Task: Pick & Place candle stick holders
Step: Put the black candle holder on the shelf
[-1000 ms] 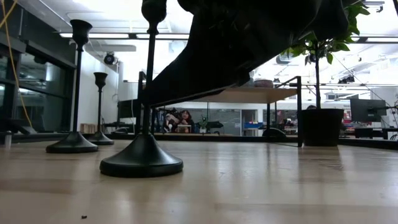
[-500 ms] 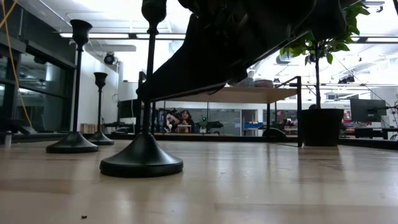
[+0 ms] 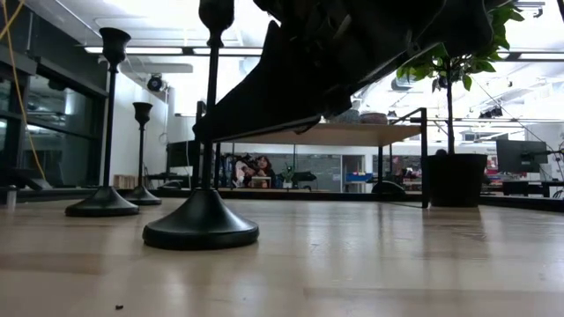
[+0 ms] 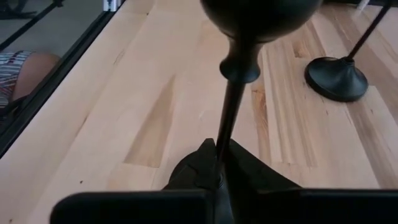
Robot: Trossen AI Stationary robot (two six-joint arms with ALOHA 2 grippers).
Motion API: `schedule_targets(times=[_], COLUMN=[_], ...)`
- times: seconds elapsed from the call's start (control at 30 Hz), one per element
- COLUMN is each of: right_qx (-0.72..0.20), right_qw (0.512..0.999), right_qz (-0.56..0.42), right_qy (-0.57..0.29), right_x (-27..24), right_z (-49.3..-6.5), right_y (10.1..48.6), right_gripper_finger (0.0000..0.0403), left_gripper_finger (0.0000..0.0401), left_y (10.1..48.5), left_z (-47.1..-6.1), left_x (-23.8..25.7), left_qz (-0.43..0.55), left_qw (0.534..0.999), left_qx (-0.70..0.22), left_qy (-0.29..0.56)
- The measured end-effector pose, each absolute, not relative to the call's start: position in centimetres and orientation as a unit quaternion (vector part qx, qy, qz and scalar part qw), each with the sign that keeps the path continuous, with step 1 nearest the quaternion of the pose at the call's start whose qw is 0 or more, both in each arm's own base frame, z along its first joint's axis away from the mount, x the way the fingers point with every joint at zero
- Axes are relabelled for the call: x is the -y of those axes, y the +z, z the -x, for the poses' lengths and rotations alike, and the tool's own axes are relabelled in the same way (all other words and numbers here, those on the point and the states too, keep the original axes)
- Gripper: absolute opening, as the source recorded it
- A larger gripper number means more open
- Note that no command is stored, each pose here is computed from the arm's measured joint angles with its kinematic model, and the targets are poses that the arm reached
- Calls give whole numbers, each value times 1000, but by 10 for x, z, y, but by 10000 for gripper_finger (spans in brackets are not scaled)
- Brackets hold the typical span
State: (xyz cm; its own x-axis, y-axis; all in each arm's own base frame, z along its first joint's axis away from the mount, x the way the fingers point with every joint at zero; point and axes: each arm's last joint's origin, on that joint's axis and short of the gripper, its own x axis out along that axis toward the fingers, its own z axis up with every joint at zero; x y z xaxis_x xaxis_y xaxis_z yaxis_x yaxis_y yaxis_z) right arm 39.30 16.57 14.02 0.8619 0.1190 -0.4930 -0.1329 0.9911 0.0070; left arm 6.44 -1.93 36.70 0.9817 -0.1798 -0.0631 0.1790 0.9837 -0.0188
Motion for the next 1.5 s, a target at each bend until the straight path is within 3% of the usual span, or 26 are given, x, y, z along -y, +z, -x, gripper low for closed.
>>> schedule_targets(times=[0.23,0.57,1.1,1.5], right_qx=[-250,-271,-310,-337], right_qw=[967,962,946,929], right_qz=[9,18,35,43], right_qy=[43,26,-90,-143], right_x=[-165,-163,-106,-62], right_z=[-397,-421,-454,-456], right_y=[145,184,268,307], right_gripper_finger=[5,3,3,3], left_gripper_finger=[26,26,26,26], left_y=[367,367,367,367], left_z=[-64,-64,-64,-64], left_x=[19,19,19,19], left_qz=[7,7,7,7], left_qw=[995,995,995,995], left_qx=[-32,-32,-32,-32], left_qy=[-90,-90,-90,-90])
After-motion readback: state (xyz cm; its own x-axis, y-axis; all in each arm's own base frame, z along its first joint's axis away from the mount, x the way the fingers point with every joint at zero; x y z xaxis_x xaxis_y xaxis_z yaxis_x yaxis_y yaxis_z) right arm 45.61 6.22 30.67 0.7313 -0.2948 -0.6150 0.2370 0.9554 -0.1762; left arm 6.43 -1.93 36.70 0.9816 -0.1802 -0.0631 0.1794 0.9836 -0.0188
